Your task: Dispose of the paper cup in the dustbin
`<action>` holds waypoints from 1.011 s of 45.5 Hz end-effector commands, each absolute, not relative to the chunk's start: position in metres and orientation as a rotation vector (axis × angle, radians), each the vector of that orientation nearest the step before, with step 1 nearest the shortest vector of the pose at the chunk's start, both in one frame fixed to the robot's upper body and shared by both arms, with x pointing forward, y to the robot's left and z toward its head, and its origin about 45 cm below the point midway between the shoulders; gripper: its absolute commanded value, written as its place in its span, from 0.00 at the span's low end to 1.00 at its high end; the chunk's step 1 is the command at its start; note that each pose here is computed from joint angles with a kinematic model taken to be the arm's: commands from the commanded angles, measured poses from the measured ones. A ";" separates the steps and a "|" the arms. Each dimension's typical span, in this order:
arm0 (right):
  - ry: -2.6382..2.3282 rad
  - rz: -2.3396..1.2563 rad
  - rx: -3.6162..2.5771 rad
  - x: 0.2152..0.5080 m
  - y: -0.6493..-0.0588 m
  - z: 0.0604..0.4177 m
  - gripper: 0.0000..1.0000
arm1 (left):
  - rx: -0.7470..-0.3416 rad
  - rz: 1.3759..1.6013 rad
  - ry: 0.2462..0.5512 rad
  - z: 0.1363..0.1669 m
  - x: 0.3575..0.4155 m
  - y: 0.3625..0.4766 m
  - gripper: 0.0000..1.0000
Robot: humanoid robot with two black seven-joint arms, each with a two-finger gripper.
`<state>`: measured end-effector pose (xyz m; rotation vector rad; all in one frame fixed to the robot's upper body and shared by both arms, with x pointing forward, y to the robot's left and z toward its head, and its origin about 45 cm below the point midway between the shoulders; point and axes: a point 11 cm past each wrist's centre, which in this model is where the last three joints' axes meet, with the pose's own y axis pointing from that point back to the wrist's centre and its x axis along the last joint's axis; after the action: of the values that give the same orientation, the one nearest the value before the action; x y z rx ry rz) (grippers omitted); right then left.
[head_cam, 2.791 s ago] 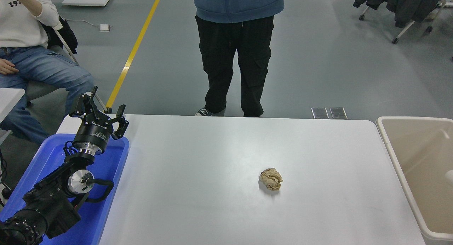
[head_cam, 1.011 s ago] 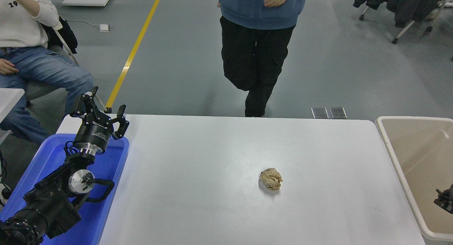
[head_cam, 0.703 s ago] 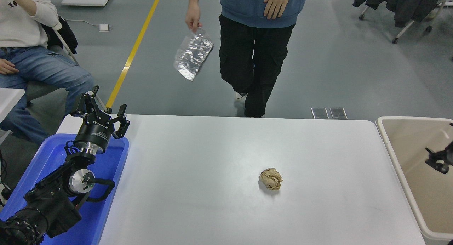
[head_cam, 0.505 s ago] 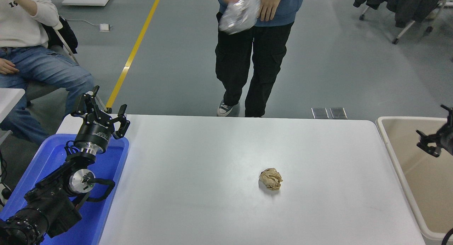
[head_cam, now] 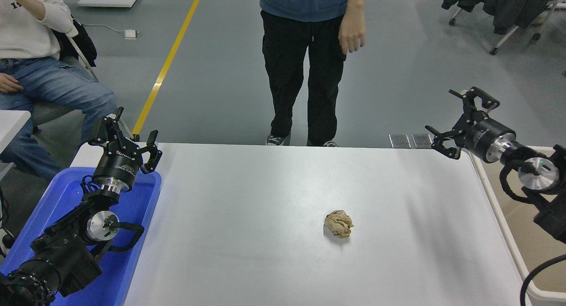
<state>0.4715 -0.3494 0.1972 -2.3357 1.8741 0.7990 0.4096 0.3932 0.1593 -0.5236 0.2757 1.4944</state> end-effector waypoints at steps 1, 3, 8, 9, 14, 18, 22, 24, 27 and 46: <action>1.816 0.807 -2.392 0.477 -0.284 0.181 1.00 | -0.524 1.494 0.275 0.1595 0.4097 0.393 1.00; 1.797 0.825 -2.379 0.478 -0.275 0.180 1.00 | -0.524 1.494 0.275 0.1595 0.4097 0.393 1.00; 1.769 0.858 -2.338 0.478 -0.267 0.178 1.00 | -0.524 1.494 0.275 0.1595 0.4097 0.393 1.00; 1.765 0.864 -2.332 0.478 -0.265 0.178 1.00 | -0.524 1.494 0.275 0.1595 0.4097 0.393 1.00; 1.738 0.892 -2.326 0.477 -0.249 0.175 1.00 | -0.524 1.494 0.275 0.1595 0.4097 0.393 1.00; 1.757 0.903 -2.315 0.475 -0.252 0.170 1.00 | -0.524 1.494 0.275 0.1595 0.4097 0.393 1.00; 1.764 0.925 -2.290 0.472 -0.255 0.164 1.00 | -0.524 1.494 0.275 0.1595 0.4097 0.393 1.00; 1.763 0.936 -2.267 0.470 -0.257 0.162 1.00 | -0.524 1.494 0.275 0.1595 0.4097 0.393 1.00; 1.754 0.959 -2.233 0.468 -0.260 0.158 1.00 | -0.524 1.494 0.275 0.1595 0.4097 0.393 1.00; 1.720 0.980 -2.151 0.466 -0.236 0.150 1.00 | -0.524 1.494 0.275 0.1595 0.4097 0.393 1.00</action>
<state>0.4661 -0.2468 0.1546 -2.2120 1.7272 0.9810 0.4097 0.3932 0.1594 -0.5237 0.2755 1.4941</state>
